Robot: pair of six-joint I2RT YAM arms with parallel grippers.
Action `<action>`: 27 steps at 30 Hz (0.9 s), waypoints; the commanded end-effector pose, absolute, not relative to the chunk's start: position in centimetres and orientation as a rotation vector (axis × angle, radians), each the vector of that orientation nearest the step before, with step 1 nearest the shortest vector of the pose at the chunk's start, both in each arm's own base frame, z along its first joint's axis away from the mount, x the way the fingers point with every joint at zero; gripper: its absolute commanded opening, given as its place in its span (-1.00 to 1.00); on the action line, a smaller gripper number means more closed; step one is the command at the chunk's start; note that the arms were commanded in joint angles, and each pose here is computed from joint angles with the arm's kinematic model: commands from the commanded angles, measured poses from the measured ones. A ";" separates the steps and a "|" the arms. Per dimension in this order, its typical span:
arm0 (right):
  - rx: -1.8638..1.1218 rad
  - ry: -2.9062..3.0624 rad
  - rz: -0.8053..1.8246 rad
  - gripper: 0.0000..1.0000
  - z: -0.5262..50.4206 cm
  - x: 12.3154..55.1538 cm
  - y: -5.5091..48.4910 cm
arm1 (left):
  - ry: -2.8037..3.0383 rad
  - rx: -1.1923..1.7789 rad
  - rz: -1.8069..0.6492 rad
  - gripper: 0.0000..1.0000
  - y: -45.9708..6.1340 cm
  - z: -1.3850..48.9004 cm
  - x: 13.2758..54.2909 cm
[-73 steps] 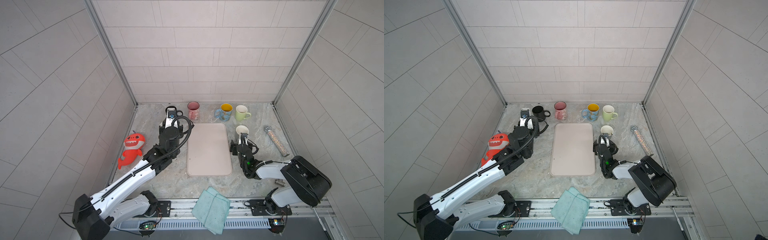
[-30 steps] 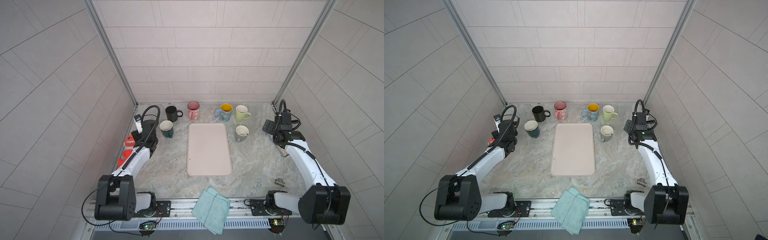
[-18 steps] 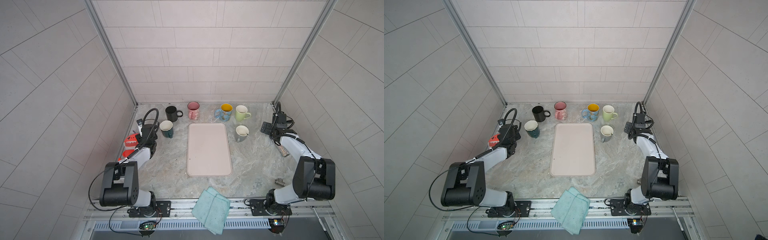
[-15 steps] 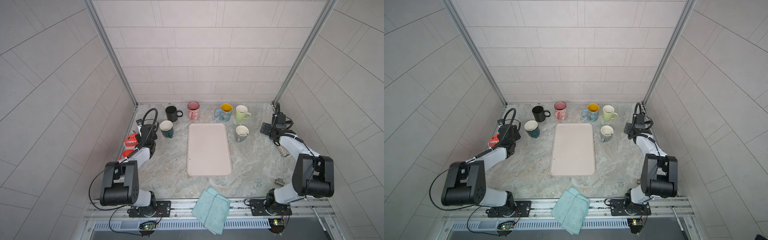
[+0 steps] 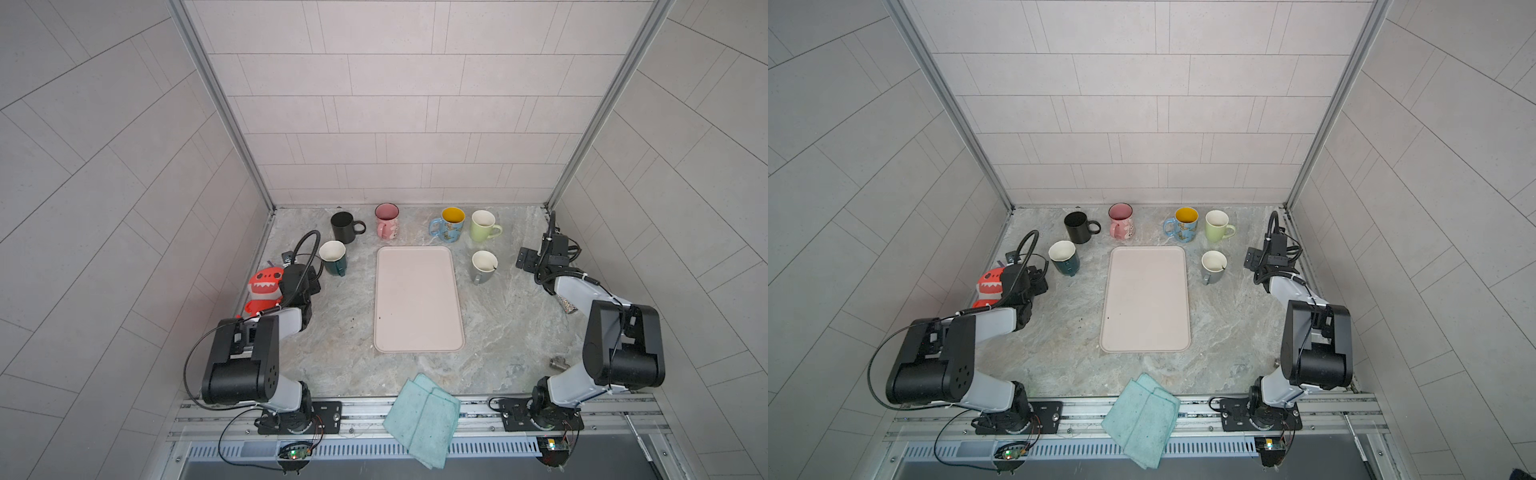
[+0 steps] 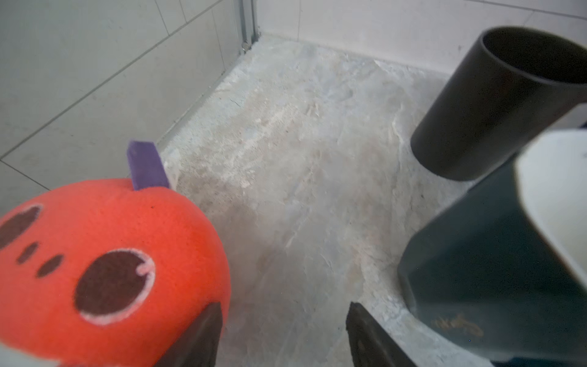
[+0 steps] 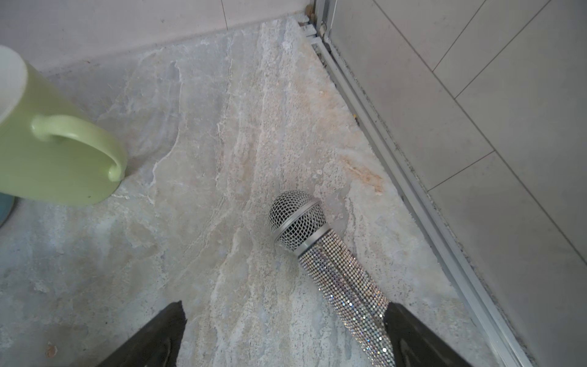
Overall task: Turn the mug right side up
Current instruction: Reset both arms
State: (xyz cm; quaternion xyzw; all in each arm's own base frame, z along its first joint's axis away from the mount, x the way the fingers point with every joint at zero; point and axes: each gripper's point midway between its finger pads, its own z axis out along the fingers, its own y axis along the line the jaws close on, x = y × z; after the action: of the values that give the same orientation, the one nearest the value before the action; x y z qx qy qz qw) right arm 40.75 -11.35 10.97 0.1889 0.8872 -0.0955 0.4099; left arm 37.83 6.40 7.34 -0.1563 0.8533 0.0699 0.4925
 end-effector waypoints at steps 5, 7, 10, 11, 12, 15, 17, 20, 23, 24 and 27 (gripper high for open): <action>0.375 2.109 -0.190 0.99 12.4 41.7 -10.5 | 1.814 -0.169 0.086 0.37 3.3 9.6 38.7; 0.359 2.090 -0.178 0.99 12.6 41.7 -10.3 | 1.849 -0.185 0.094 0.38 3.5 9.3 38.3; 0.323 2.013 -0.165 0.99 13.6 41.6 -9.9 | 1.868 -0.105 0.051 0.38 2.3 9.0 39.4; 0.309 1.989 -0.164 0.99 13.9 41.4 -9.7 | 1.887 -0.103 0.053 0.38 2.2 8.8 39.3; 0.294 1.965 -0.161 0.99 14.2 41.2 -9.5 | 1.893 -0.116 0.063 0.38 2.5 8.8 39.2; 0.256 1.935 -0.149 0.99 14.2 40.3 -8.8 | 1.907 -0.121 0.063 0.40 2.5 8.6 39.5; 0.235 1.919 -0.143 0.99 14.4 40.0 -8.5 | 1.911 -0.131 0.074 0.41 2.8 8.6 39.8; 0.208 1.900 -0.132 0.99 14.6 39.3 -7.8 | 1.911 -0.133 0.077 0.42 2.8 8.6 39.7; 0.174 1.882 -0.095 0.99 14.7 38.7 -6.5 | 1.914 -0.133 0.075 0.78 2.7 8.6 39.7; 0.155 1.874 -0.088 0.99 14.7 38.4 -5.8 | 1.915 -0.131 0.077 0.89 2.7 8.6 39.7; 0.081 1.873 -0.122 0.99 13.7 37.7 -3.9 | 1.915 -0.133 0.078 1.00 2.8 8.6 39.7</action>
State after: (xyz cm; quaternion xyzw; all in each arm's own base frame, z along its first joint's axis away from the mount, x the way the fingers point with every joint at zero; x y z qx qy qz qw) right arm 37.95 -5.52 13.32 0.0738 0.8166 -0.0406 0.5711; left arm 39.19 2.95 7.78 -0.0596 0.8240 0.0337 0.5625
